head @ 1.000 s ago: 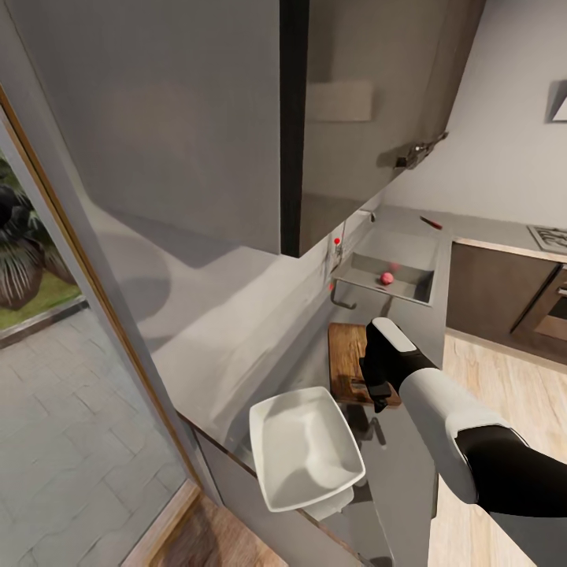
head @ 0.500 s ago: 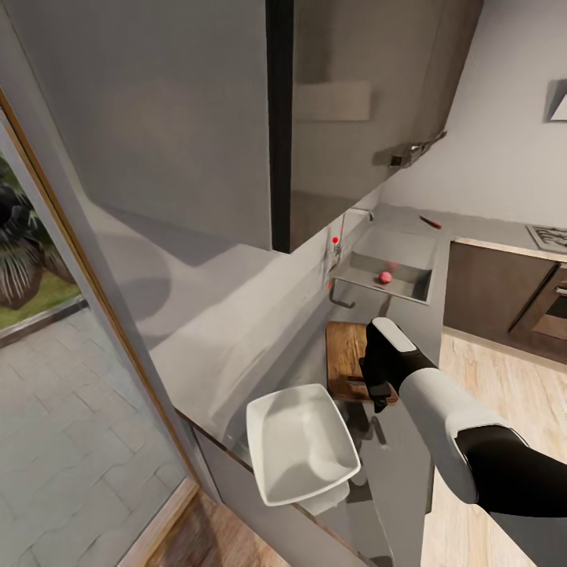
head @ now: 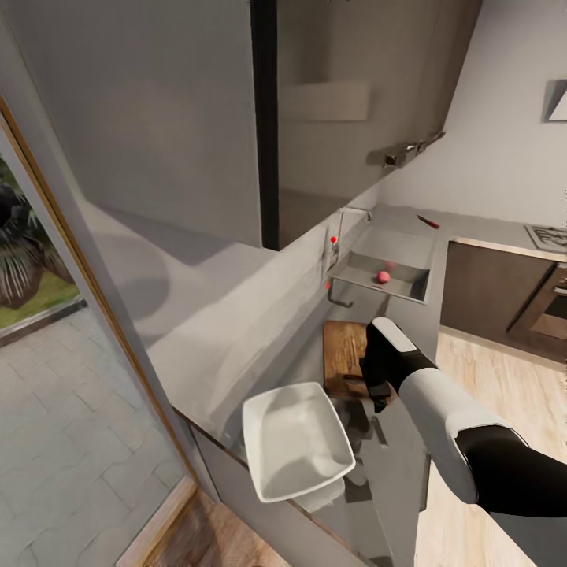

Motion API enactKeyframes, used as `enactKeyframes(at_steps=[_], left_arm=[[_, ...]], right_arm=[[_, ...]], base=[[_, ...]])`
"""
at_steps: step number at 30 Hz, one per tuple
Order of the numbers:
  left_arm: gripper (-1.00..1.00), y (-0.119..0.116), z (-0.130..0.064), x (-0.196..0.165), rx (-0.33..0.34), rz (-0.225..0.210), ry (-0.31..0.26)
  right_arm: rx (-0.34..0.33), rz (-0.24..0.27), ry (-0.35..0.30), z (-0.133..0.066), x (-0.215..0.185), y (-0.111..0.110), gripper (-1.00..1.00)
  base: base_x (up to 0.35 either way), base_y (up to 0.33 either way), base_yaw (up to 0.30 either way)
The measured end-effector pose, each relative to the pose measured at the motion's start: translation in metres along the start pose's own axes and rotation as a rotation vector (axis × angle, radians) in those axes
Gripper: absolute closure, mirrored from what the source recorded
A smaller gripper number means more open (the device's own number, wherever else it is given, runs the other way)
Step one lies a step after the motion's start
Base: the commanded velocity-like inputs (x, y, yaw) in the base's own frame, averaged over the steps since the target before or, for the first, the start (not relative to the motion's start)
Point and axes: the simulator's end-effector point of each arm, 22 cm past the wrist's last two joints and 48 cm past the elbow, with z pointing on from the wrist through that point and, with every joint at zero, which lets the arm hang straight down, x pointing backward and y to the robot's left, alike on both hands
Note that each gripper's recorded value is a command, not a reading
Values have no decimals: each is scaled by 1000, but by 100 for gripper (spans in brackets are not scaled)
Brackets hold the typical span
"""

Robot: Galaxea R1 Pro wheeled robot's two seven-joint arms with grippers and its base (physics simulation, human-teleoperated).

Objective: In the kitchen, take the Vidalia onion out of the sink, dice it on the chopping board with the paring knife, put the diced onion into the bowl on the countertop, then place both the paring knife and the chopping board into the sink.

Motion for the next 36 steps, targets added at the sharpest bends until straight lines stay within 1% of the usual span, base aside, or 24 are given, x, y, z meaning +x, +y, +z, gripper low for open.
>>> enactKeyframes(at_steps=[10, 22, 29, 36], left_arm=[[-100, 0, 0, 0, 0, -1, 0], [-100, 0, 0, 3, 0, -1, 7], [-100, 0, 0, 3, 0, -1, 7], [-100, 0, 0, 6, 0, -2, 14]], right_arm=[[0, 0, 0, 0, 0, 0, -100], [6, -1, 0, 4, 0, -1, -100], [7, -1, 1, 4, 1, -1, -100], [14, -2, 0, 8, 1, -2, -100]], base=[[-19, -26, 4], [0, 0, 48], [-56, 57, 8], [-5, 5, 89]])
